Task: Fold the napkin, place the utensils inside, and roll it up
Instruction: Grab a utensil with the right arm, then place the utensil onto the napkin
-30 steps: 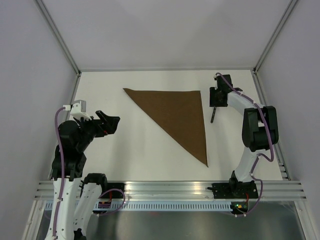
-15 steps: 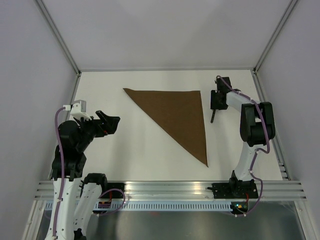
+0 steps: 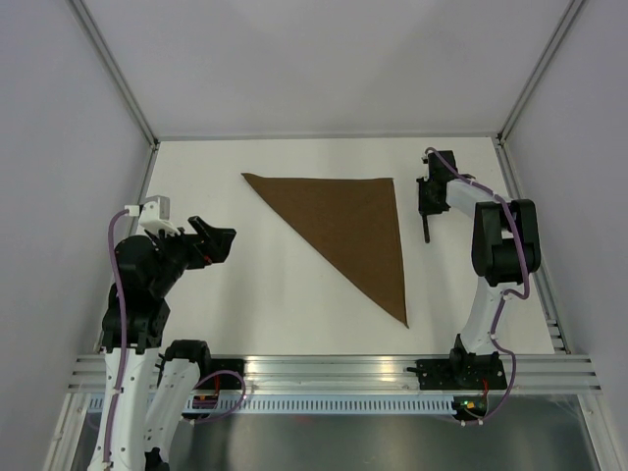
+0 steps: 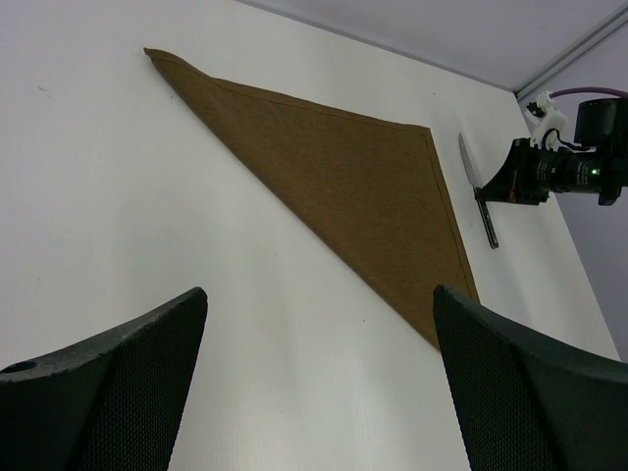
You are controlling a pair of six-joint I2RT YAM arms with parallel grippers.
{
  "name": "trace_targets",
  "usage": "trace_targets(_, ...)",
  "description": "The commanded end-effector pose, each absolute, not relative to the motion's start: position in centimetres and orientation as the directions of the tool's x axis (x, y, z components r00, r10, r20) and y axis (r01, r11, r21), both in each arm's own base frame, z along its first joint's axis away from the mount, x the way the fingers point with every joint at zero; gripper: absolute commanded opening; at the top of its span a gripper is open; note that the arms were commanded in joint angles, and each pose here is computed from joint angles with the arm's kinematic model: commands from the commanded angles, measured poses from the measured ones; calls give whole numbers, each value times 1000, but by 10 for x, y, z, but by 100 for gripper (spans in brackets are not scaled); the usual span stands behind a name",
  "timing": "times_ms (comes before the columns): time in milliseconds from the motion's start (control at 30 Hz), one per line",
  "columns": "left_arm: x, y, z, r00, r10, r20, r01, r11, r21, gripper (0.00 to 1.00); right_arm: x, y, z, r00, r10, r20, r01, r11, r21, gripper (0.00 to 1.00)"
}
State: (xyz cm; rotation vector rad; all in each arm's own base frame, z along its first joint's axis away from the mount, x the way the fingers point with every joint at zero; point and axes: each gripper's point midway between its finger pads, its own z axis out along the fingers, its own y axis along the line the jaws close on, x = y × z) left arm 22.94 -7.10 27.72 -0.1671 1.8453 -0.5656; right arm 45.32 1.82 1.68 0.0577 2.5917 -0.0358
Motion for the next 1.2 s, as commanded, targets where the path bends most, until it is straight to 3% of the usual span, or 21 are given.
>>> trace_targets(0,232,-76,289,-337,-425,-840,177,848,-500,99,438,14,16,-877,-12,-480,9,999,-40,0)
trace_targets(200,235,-76,288,-346,-425,-836,170,848,-502,99,450,23,78,-823,-74,-563,-73,997,-24,0)
trace_targets(433,243,-72,286,-353,-429,-831,141,854,-501,98,434,60,122,-804,-157,-573,-226,973,51,0)
trace_targets(833,250,-65,307,-316,-452,-834,101,858,-503,98,400,213,125,-771,-341,-538,-493,854,165,0)
trace_targets(1167,250,-62,305,-330,-452,-829,78,862,-501,98,378,301,93,-718,-462,-521,-605,784,139,1)
